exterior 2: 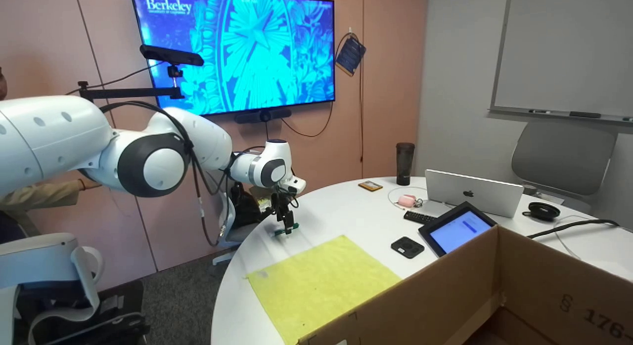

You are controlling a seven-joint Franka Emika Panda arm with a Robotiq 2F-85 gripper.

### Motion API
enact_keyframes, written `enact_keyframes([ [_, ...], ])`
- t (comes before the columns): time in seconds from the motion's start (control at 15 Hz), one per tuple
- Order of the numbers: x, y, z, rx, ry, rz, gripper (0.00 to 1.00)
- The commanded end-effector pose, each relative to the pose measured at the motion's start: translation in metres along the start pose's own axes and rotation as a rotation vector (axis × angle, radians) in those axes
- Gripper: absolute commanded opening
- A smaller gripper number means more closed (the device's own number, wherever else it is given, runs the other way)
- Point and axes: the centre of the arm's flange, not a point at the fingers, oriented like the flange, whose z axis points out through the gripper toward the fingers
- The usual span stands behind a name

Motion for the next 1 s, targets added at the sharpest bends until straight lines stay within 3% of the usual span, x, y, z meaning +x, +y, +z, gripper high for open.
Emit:
enact_keyframes([
  [0.0, 0.024, -0.014, 0.022, -0.015, 0.029, 0.027, 1.00],
  [0.13, 0.023, -0.010, 0.032, -0.037, 0.034, 0.030, 1.00],
  [0.2, 0.023, -0.008, 0.036, -0.047, 0.036, 0.029, 0.95],
  [0.33, 0.024, -0.005, 0.037, -0.062, 0.040, 0.032, 0.71],
  [0.4, 0.024, -0.005, 0.034, -0.068, 0.042, 0.032, 0.69],
  [0.67, 0.024, -0.003, 0.018, -0.085, 0.040, 0.021, 0.34],
  [0.93, 0.017, 0.001, -0.001, -0.151, -0.016, -0.009, 0.04],
])
